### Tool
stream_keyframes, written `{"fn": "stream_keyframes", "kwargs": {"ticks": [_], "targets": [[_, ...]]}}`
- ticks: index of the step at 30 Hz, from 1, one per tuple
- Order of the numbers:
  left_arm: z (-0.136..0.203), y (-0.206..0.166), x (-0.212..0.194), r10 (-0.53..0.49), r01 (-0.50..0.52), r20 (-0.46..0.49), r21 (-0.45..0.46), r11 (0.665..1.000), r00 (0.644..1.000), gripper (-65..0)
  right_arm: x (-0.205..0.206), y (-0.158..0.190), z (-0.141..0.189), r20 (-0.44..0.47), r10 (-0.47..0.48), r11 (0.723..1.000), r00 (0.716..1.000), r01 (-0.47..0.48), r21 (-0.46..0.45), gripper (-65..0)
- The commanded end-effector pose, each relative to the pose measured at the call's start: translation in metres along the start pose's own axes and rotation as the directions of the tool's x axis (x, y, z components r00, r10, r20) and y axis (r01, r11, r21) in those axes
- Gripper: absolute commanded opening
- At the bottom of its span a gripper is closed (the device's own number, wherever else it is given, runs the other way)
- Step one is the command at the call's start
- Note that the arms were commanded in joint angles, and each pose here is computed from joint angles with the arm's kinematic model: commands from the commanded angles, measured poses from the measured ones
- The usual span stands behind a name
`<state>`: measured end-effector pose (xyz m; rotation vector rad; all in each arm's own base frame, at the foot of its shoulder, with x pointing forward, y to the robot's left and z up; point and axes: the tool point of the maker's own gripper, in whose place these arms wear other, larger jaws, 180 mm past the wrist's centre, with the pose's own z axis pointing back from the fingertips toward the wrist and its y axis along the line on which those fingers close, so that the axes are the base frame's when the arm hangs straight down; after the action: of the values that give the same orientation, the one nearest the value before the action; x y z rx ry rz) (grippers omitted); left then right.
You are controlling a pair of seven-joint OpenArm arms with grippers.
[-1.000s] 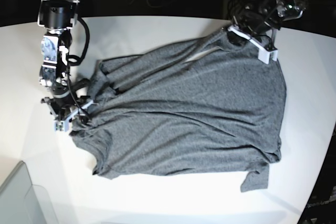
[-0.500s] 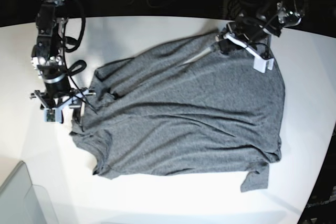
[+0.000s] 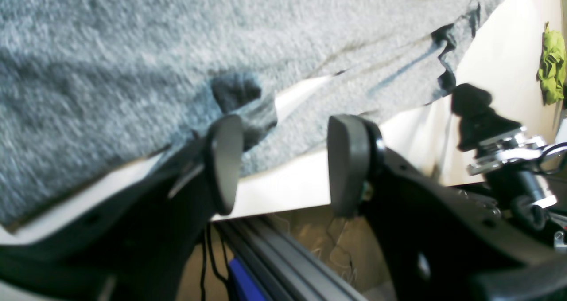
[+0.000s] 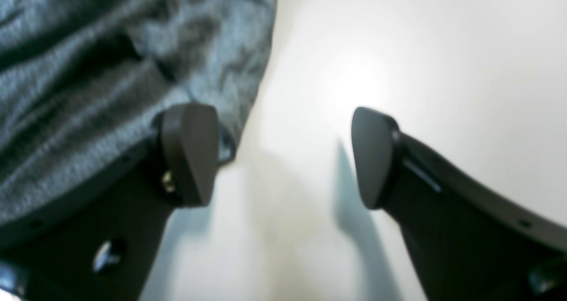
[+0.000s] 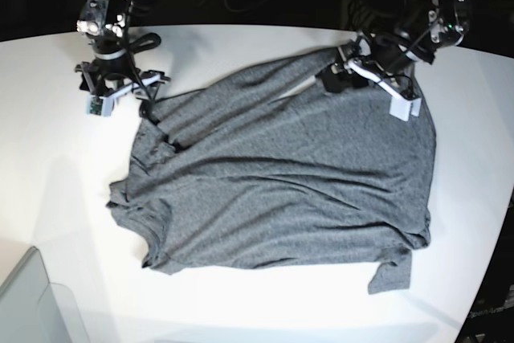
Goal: Layout the t-shirt on the table in an organized manner, then fold the t-shirt properly
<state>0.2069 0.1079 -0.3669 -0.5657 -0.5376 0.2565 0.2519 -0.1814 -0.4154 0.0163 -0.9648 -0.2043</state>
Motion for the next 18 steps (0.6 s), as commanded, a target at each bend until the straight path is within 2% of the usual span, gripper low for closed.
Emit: {"fn": "stream_keyframes", "kwargs": {"ticks": [1,13,16,18], "targets": [[0.004,-0.004,0.007,-0.011,0.012,0.020,-0.017,1.000,1.000,-34.5,0.016,0.003,-0.001,0.059,-0.009,1.000,0.998,0.008,0.005,-17.7],[0.004,-0.004,0.014,-0.023,0.024,0.034,-0.014,1.000,0.999,-34.4,-0.013,0.022,-0.013,-0.015,-0.038,0.998,0.999,0.039,0.042,-18.5],[0.011,0.007,0.023,-0.010,0.010,0.064,0.012,1.000,0.998,-34.4,-0.017,0.022,-0.015,-0.025,-0.040,0.998,0.999,0.041,0.042,-25.9],[0.015,0.014,0.028,-0.001,-0.001,0.082,0.030,1.000,0.997,-34.4,-0.016,0.022,-0.016,-0.024,-0.038,0.998,0.999,0.039,0.044,-34.7]]}}
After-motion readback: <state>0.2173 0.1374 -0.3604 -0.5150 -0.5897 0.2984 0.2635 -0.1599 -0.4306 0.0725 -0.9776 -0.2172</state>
